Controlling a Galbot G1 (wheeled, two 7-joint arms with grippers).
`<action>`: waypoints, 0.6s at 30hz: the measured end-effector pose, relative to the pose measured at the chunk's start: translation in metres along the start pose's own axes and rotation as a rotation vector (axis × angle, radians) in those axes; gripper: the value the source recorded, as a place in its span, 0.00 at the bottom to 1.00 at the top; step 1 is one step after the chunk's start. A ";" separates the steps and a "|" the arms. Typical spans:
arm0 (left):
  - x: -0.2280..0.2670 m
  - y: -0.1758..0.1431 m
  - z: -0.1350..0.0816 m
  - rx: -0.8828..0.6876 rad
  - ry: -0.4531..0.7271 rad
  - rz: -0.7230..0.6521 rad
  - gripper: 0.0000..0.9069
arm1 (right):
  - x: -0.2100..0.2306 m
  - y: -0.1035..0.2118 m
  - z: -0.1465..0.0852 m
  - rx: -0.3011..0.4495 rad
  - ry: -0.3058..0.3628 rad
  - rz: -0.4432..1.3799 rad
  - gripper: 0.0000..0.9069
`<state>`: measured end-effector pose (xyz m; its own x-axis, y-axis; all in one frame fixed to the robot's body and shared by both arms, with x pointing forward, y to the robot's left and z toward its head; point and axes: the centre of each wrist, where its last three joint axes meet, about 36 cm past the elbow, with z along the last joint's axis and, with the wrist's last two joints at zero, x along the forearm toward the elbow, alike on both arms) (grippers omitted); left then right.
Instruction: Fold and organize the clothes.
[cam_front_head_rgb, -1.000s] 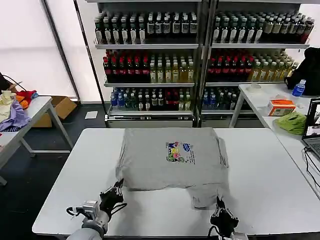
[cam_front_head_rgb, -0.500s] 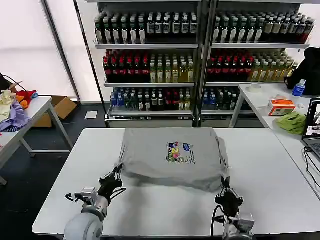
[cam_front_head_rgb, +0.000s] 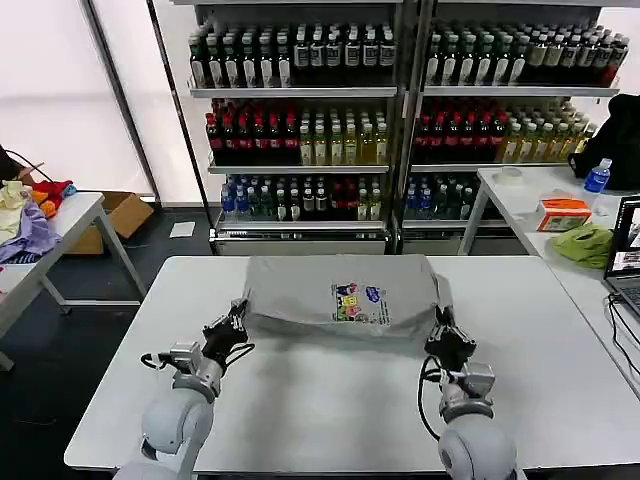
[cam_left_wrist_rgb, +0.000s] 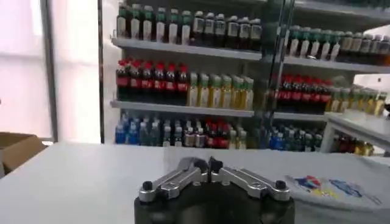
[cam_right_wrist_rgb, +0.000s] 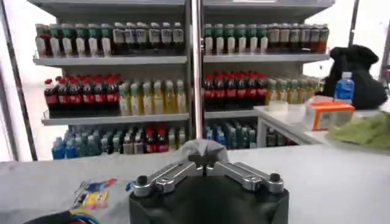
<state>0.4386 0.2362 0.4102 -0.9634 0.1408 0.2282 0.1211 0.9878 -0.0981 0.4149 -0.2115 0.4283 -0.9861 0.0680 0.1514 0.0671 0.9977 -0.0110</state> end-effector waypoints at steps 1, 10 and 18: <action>-0.004 0.001 0.000 0.001 0.000 -0.002 0.00 | -0.005 0.001 0.000 0.001 0.000 -0.002 0.00; -0.039 0.010 0.001 0.012 0.019 -0.018 0.00 | -0.054 0.006 -0.004 0.014 0.009 -0.014 0.00; -0.064 0.016 0.003 0.021 0.041 -0.032 0.00 | -0.084 0.013 -0.004 0.025 0.034 -0.025 0.00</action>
<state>0.5012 0.2433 0.3909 -0.9559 0.1123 0.2712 0.0851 0.9903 -0.1102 0.4995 -0.2040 0.4196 -0.9817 0.0438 0.1854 0.0386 0.9988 -0.0313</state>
